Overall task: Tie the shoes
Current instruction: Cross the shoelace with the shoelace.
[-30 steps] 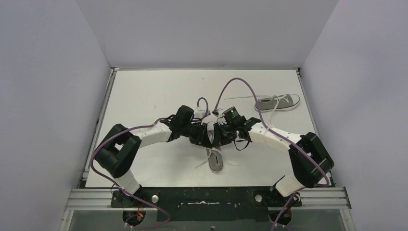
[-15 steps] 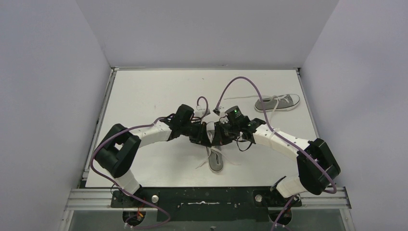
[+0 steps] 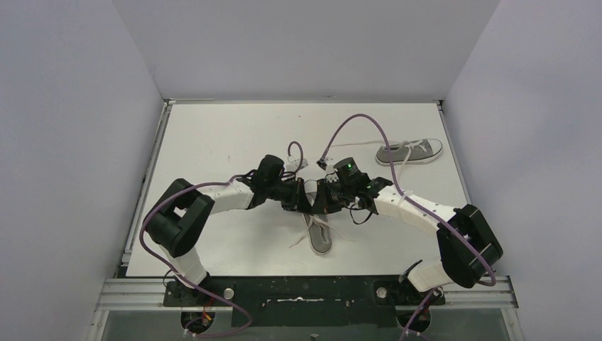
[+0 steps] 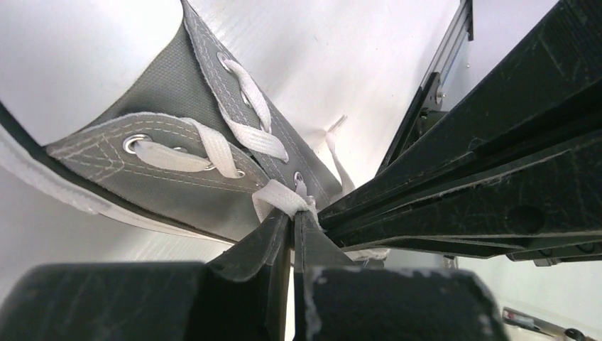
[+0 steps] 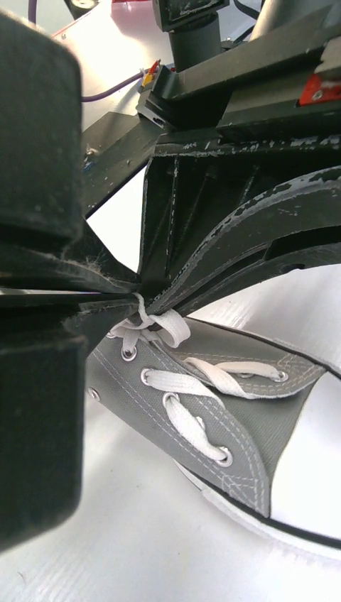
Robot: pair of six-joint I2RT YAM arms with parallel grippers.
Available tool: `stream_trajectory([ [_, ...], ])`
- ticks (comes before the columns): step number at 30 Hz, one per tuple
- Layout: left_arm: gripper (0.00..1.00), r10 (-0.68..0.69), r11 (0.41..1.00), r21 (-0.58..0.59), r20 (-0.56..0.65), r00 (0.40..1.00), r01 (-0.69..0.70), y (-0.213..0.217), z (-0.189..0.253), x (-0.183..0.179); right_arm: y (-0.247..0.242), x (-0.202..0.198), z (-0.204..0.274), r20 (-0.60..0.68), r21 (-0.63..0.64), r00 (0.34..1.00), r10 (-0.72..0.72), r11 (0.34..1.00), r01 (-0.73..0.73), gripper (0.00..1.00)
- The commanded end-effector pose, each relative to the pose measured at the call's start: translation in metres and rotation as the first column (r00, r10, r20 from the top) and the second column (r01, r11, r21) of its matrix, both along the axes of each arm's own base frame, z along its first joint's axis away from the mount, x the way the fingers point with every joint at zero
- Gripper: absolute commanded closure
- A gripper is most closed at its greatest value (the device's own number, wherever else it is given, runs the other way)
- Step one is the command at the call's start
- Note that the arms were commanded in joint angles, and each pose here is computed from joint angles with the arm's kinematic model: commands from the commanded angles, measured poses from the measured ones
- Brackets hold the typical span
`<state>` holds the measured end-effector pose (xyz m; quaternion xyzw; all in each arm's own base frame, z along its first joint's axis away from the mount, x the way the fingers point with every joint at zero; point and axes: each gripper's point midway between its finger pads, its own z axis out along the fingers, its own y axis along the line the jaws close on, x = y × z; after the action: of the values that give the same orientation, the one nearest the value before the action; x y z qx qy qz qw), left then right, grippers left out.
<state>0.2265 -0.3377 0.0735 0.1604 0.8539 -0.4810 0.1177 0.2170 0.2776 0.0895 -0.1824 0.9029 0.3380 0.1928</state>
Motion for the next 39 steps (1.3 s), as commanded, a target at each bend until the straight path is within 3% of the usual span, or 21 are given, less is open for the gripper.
stream_trajectory([
  [1,1.00,0.019,0.988,-0.155,0.051,0.999,-0.010,-0.018,0.022,0.014,0.022,0.009,0.034,0.066,0.135,0.998,-0.009,0.991,0.000,1.00],
  [6,1.00,0.051,0.970,-0.240,0.047,0.998,-0.038,-0.022,0.026,0.016,0.031,0.002,0.041,0.058,0.175,0.998,0.020,0.984,-0.030,1.00],
  [11,1.00,0.176,0.943,-0.296,0.048,0.983,-0.154,-0.008,0.028,0.035,0.019,-0.012,0.045,0.051,0.166,0.999,0.017,0.986,-0.025,1.00],
  [16,1.00,0.194,0.949,-0.269,0.080,0.978,-0.166,-0.002,0.030,0.038,0.001,-0.013,0.033,0.027,0.153,0.999,-0.037,0.988,0.033,1.00],
  [25,1.00,0.242,0.933,-0.293,0.082,0.967,-0.209,-0.004,0.039,0.044,0.019,-0.001,0.042,0.031,0.230,0.998,-0.050,0.972,0.042,1.00],
  [32,1.00,0.342,0.877,-0.370,0.029,0.939,-0.308,0.010,0.047,0.059,0.022,0.001,0.042,0.021,0.228,0.999,-0.046,0.973,0.040,1.00],
  [39,1.00,0.321,0.861,-0.417,0.003,0.947,-0.290,0.006,0.056,0.052,0.019,-0.002,0.036,0.002,0.224,0.999,-0.050,0.973,0.048,1.00],
])
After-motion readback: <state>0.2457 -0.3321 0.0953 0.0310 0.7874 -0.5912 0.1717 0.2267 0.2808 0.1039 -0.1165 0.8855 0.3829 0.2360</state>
